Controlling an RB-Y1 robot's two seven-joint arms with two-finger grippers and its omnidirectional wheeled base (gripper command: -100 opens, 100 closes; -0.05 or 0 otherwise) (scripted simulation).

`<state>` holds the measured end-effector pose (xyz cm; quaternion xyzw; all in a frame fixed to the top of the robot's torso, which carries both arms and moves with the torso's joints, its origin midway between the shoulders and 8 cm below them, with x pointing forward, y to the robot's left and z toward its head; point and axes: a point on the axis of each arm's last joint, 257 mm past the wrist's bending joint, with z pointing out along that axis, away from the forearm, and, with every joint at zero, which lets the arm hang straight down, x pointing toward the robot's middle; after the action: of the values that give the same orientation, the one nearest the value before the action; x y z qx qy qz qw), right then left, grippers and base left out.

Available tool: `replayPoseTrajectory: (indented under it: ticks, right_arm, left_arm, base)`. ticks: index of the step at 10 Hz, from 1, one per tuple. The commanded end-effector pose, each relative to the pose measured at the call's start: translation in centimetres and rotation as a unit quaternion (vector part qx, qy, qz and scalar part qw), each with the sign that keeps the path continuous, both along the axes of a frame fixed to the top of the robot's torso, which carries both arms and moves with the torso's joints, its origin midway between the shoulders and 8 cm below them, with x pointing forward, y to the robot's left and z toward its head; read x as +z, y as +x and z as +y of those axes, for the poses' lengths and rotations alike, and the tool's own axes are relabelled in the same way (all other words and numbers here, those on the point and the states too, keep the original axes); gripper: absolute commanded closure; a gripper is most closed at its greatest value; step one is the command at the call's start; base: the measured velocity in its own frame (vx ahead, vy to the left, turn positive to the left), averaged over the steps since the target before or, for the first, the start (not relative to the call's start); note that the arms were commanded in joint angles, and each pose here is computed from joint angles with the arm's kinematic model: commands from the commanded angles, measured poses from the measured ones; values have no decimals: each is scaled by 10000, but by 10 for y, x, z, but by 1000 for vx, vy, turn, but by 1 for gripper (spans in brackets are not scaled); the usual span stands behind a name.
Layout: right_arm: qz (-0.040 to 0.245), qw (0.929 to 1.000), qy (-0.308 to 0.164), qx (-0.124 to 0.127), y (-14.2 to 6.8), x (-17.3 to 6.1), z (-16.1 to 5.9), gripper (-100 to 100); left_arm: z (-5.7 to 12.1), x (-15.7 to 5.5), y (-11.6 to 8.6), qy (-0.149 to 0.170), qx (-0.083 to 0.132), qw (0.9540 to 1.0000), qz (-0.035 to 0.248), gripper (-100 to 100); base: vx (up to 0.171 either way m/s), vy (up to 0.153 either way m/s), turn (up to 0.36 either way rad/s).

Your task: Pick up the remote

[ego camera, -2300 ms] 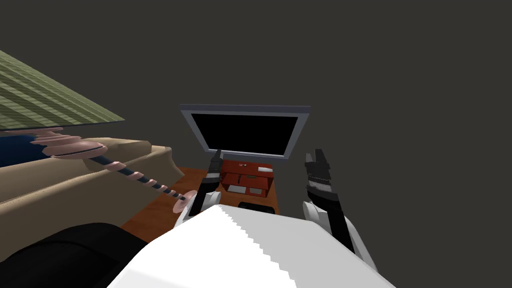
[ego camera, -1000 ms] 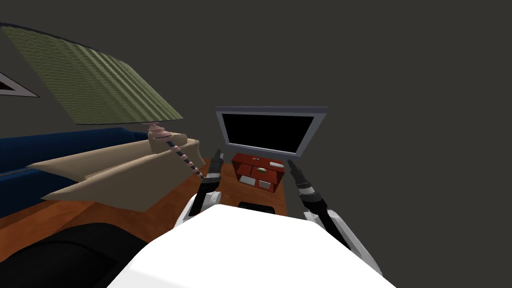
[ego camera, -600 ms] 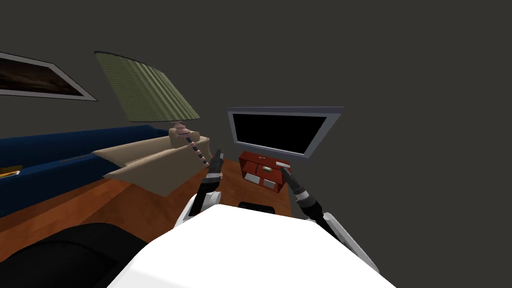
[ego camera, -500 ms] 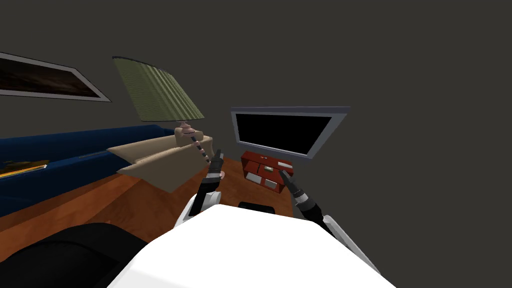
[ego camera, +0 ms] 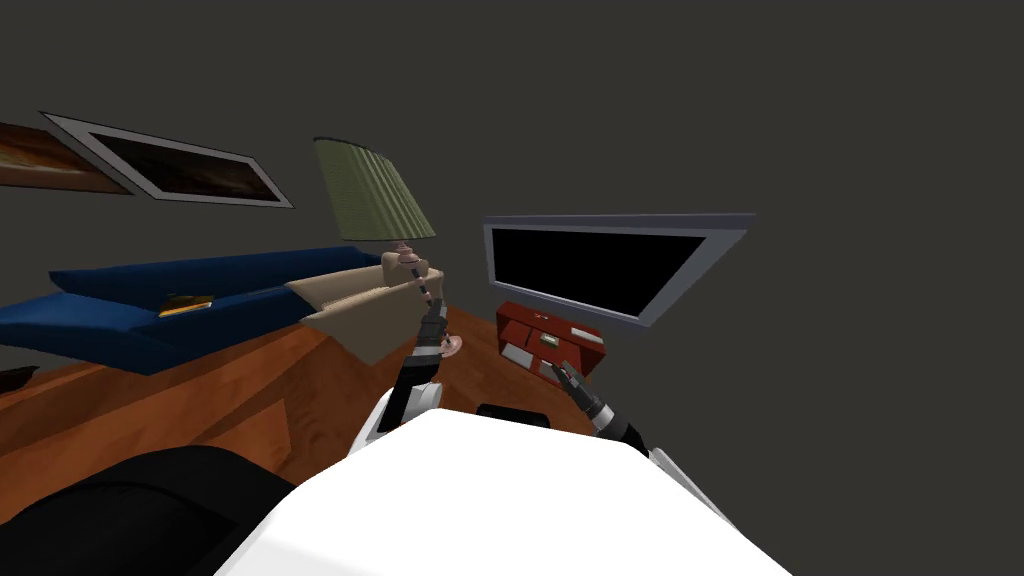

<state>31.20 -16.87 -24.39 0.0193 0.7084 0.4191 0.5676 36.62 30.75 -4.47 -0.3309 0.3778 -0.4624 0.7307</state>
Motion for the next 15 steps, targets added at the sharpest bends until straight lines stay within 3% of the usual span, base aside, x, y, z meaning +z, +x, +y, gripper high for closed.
replayPoseTrajectory:
  ticks: [1,3,4,5,7,8,9,10,11,12,13,14,15]
  right_arm:
    - [210,9994,-250,82,-7,-24,-1,-100]
    - [638,9939,-818,384,-37,-76,-8,-100]
    - [769,9918,-950,370,-41,-89,-19,-100]
    - [924,9864,-1235,566,-57,-107,-24,-100]
    - [1049,9844,-1313,517,-61,-119,-33,-100]
    - [1256,9760,-1637,696,-81,-141,-45,-100]
    - [1329,9745,-1680,666,-83,-148,-50,-100]
    - [1527,9646,-1981,836,-103,-168,-63,-100]
    - [1605,9621,-2049,816,-106,-174,-71,-100]
    - [1830,9491,-2371,972,-128,-194,-90,-100]
    - [1867,9474,-2414,967,-130,-197,-95,-100]
    - [2109,9324,-2724,1093,-153,-216,-117,-100]
    - [2137,9297,-2788,1105,-155,-217,-123,-100]
  left_arm:
    - [0,0,0,0,0,10000,0,0]
    - [0,0,0,0,0,10000,0,0]
    - [0,0,0,0,0,10000,1,0]
    - [0,0,0,1,1,10000,2,0]
    - [0,0,0,1,2,10000,2,0]
    - [0,0,0,2,2,10000,2,0]
    - [0,0,0,1,1,10000,1,0]
    - [0,0,0,2,2,10000,2,0]
    - [0,0,0,1,1,10000,1,0]
    - [0,0,0,2,2,10000,2,0]
    - [0,0,0,1,1,10000,1,0]
    - [0,0,0,2,2,10000,2,0]
    - [0,0,0,2,1,10000,2,0]
  base:
    - [-28,86,148]
    - [8,76,324]
    - [16,56,124]
    - [29,55,259]
    - [19,22,58]
    - [26,26,237]
    - [32,22,147]
    - [44,31,285]
    - [39,18,138]
    - [40,24,292]
    - [41,13,122]
    - [67,8,247]
    - [63,-3,128]
